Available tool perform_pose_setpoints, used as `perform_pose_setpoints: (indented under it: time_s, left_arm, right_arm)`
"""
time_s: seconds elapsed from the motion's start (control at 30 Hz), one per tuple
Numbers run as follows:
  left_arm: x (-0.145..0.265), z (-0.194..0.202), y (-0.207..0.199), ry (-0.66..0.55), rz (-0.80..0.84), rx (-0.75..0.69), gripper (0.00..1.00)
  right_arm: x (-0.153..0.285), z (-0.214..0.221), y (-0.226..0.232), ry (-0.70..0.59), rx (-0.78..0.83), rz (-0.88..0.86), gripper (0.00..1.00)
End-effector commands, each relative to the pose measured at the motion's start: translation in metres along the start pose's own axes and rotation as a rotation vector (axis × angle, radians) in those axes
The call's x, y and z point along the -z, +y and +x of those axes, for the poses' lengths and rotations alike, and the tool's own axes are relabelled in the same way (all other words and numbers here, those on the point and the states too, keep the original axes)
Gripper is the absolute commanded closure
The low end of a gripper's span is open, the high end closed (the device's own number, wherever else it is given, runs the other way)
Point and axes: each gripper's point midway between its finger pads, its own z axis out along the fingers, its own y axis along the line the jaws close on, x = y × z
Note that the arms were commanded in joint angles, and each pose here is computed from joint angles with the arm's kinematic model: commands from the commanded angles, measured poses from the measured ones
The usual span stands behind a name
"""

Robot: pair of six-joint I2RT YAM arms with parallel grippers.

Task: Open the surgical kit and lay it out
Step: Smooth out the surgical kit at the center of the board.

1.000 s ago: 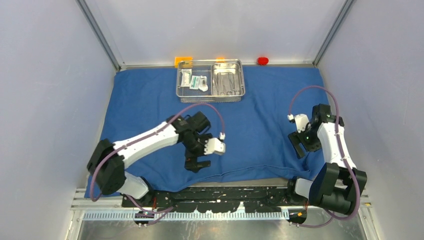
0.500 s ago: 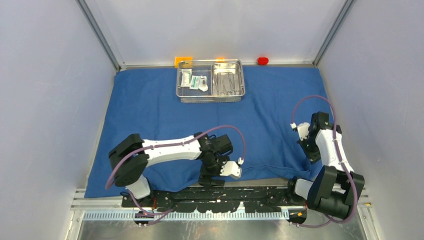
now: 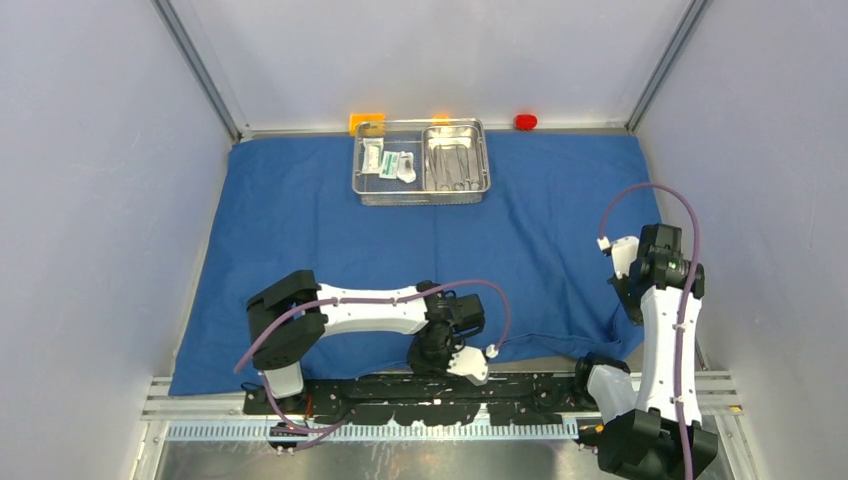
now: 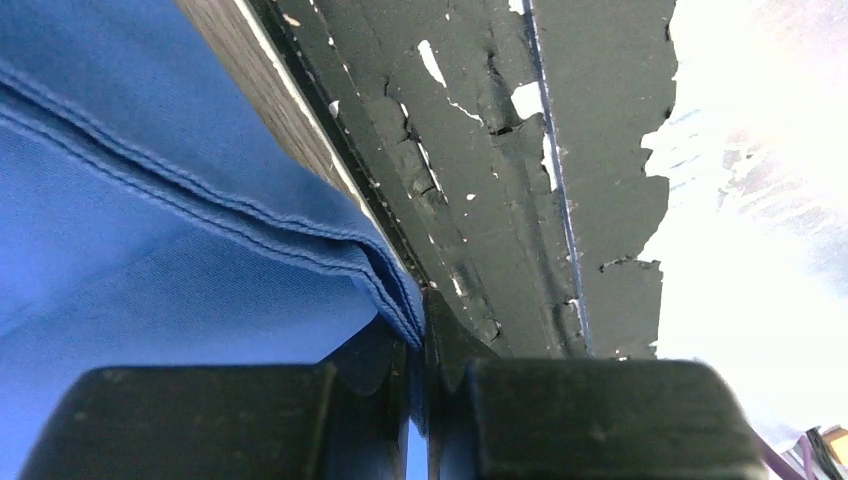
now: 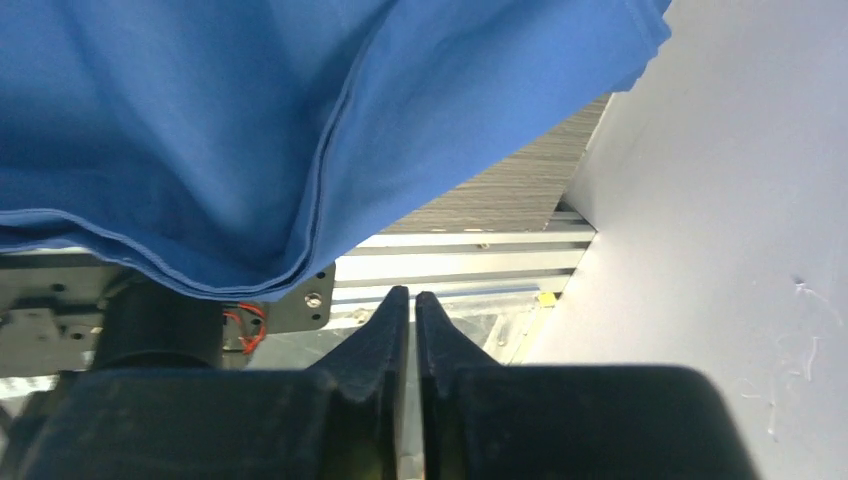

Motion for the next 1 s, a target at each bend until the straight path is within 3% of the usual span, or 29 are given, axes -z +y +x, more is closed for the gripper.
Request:
perform_pose_setpoints:
  time_s: [0.0,0.1,0.17,0.37,0.6,0.97]
  left_arm:
    - [0.013,-0.009,-0.021,0.02,0.06,-0.043,0.95]
    - [0.024,-0.016,-0.023,-0.014,0.044,-0.055,0.99]
    - [0.026,-0.016,-0.024,-0.017,0.024,-0.071,0.99]
    - [0.014,0.002,-0.027,0.119,-0.047,-0.132,0.99]
    - [0.009,-0.001,-0.032,0.143,-0.08,-0.155,0.94]
    - [-0.001,-0.012,0.007,0.181,-0.236,-0.145,0.9]
  right_arm:
    - [0.02,-0.019,0.01,-0.081,-0.075,-0.09,0.82]
    - [0.018,-0.035,0.013,-0.114,-0.104,-0.138,0.63]
    - [0.016,-0.047,0.018,-0.151,-0.114,-0.184,0.55]
    - [0.014,-0.077,0.033,-0.207,-0.172,-0.309,0.34]
    - [-0.012,-0.093,0.031,-0.169,-0.172,-0.268,0.32]
    - [-0.068,-0.109,0.012,-0.016,-0.182,-0.178,0.31]
